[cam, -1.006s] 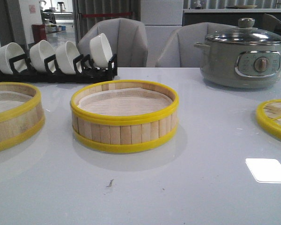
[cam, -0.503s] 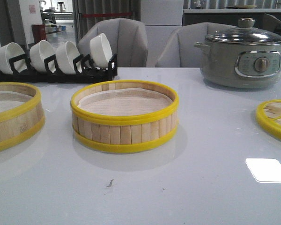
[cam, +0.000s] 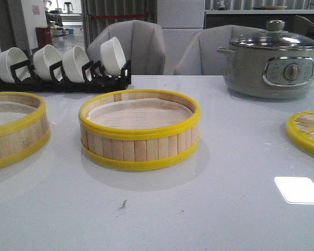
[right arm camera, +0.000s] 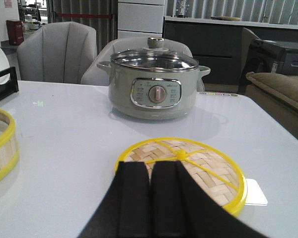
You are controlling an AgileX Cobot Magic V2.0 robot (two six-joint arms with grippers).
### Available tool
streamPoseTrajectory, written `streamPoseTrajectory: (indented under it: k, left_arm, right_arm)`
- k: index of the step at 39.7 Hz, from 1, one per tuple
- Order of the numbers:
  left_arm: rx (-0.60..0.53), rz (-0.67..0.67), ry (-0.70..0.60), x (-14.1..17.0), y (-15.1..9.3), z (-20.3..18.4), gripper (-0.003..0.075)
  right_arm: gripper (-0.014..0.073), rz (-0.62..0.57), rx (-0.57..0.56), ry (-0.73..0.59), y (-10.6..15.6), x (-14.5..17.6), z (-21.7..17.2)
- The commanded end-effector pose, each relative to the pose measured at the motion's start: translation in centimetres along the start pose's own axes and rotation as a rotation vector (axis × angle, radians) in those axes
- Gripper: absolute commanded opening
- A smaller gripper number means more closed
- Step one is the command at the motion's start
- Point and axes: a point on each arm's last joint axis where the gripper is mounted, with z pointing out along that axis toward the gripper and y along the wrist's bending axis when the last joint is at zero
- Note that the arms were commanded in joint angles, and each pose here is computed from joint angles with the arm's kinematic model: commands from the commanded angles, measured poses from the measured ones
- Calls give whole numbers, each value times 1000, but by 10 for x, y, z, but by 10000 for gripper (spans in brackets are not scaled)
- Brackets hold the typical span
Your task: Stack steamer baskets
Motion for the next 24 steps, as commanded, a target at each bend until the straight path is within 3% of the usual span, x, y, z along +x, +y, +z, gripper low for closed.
streamPoseTrajectory:
  k: [1,6,13,24]
  left_arm:
    - [2,-4,-125,-14,0,-14,83]
    - [22,-22,-141,-16,-1,-14,83]
    - [145,-130,-157,-18,-12,-13,83]
    - [121,-108,-153,-18,-10,-11,83]
  right_arm:
    - [51,-11,6,-128,0,-15,-3]
    - [51,-11,6,-128,0,-15,-3]
    - [51,-11,6,-128,0,-15,-3]
    - [51,-11,6,-127,0,-15,-3]
